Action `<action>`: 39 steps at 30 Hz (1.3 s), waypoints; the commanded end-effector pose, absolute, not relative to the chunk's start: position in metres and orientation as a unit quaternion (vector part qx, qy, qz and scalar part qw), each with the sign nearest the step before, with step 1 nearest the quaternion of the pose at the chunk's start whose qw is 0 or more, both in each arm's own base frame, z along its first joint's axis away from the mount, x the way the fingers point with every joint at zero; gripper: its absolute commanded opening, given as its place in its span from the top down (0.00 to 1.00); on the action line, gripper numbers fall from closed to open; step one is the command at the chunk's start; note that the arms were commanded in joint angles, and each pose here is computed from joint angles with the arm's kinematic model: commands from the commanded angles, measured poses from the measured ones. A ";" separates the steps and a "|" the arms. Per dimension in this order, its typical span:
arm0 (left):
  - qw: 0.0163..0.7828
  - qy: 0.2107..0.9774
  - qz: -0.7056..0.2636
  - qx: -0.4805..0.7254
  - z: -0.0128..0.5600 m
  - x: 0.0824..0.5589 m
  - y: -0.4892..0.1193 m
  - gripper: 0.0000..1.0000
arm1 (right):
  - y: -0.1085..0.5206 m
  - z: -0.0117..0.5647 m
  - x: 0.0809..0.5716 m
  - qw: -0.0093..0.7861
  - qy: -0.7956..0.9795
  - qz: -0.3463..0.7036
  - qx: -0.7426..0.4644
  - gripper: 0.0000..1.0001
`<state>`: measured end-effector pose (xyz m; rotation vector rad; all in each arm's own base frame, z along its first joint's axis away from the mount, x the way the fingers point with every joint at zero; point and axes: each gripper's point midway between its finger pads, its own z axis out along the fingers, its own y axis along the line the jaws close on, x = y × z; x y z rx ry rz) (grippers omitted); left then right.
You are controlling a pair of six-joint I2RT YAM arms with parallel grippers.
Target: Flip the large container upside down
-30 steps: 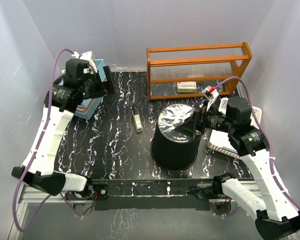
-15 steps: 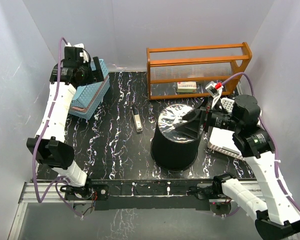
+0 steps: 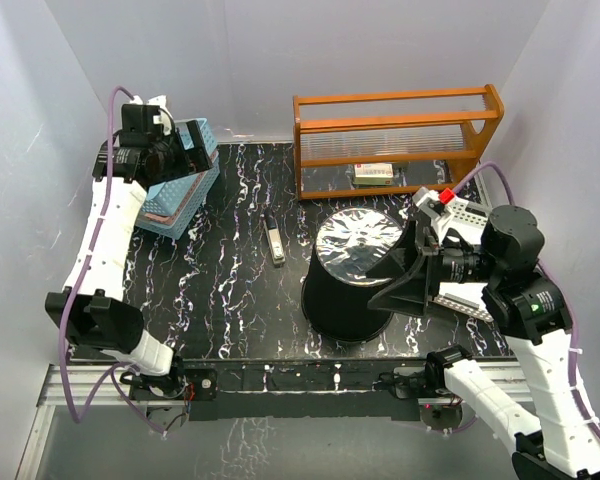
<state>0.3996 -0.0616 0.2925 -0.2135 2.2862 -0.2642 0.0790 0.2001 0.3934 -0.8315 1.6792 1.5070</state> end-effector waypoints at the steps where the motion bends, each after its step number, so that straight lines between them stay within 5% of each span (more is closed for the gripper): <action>1: 0.426 0.891 -0.137 -0.085 0.319 0.376 -0.069 0.01 | 0.198 0.374 0.072 0.318 0.682 0.586 -0.302 0.02; 22: 0.410 0.898 -0.139 -0.084 0.304 0.338 -0.067 0.01 | 0.151 0.317 0.049 0.277 0.844 0.446 -0.108 0.02; 29: 0.403 0.897 -0.167 -0.066 0.293 0.339 -0.078 0.01 | 0.163 0.286 0.121 0.342 0.829 0.434 -0.080 0.02; 34: 0.403 0.898 -0.170 -0.055 0.294 0.331 -0.079 0.01 | 0.198 0.310 0.172 0.412 0.739 0.518 -0.128 0.02; 39: 0.415 0.896 -0.151 -0.051 0.293 0.325 -0.072 0.01 | 0.197 0.307 0.233 0.454 0.753 0.467 -0.090 0.02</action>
